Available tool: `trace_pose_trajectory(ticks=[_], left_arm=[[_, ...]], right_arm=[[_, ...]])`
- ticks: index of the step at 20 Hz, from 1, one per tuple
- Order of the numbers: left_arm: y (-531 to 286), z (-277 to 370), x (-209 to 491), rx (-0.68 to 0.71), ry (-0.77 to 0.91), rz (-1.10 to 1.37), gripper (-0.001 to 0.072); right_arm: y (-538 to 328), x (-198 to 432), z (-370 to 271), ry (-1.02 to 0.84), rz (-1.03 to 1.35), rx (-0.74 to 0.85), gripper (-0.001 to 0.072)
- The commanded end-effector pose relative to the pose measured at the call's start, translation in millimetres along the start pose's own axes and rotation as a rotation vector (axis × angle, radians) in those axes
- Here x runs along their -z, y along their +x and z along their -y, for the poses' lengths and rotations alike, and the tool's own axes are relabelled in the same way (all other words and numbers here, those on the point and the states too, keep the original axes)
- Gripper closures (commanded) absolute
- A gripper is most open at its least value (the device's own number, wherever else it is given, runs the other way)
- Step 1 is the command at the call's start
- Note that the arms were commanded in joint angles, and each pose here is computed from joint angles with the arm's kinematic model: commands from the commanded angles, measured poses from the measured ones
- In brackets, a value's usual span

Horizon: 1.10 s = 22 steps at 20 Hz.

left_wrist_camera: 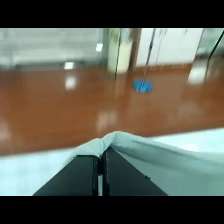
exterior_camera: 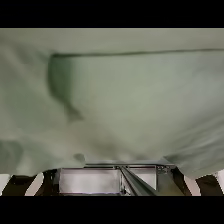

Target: Fold the shirts.

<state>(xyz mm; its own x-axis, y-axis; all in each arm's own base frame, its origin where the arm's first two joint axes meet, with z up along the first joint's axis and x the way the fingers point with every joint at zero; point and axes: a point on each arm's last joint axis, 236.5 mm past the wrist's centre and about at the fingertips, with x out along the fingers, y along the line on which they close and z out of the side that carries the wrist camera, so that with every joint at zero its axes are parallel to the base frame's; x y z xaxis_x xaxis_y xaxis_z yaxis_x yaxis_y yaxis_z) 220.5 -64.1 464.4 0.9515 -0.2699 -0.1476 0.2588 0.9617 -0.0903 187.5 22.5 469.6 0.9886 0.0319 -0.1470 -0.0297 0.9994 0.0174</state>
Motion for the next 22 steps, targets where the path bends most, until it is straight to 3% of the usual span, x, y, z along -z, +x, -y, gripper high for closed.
trace_pose_trajectory(ticks=[1,9,14,19,20,21,22], left_arm=[[77.9,-34.1,69.3,-0.045,-0.074,-0.218,0.0690],[303.6,-86.2,237.9,-0.020,-0.344,-0.514,0.0690],[392.2,-134.4,339.7,-0.116,-0.508,-0.608,0.0690],[437.0,-135.3,366.1,-0.078,-0.611,-0.617,0.0689],[437.6,-130.5,369.1,-0.064,-0.639,-0.627,0.0653],[431.6,-123.8,374.7,-0.047,-0.652,-0.670,0.0353],[420.5,-122.1,381.3,-0.032,-0.639,-0.735,0.0202]], right_arm=[[50.9,35.6,15.0,0.044,-0.161,-0.014,0.0694],[279.3,243.2,42.4,0.243,-0.641,-0.129,0.0694],[420.2,346.1,46.2,0.399,-0.719,-0.151,0.0693],[487.7,396.0,34.3,0.630,-0.725,-0.203,0.0683],[489.0,403.2,29.2,0.685,-0.743,-0.210,0.0505],[485.4,408.7,28.6,0.700,-0.769,-0.217,0.0297],[477.1,412.7,33.6,0.710,-0.806,-0.218,0.0297]])
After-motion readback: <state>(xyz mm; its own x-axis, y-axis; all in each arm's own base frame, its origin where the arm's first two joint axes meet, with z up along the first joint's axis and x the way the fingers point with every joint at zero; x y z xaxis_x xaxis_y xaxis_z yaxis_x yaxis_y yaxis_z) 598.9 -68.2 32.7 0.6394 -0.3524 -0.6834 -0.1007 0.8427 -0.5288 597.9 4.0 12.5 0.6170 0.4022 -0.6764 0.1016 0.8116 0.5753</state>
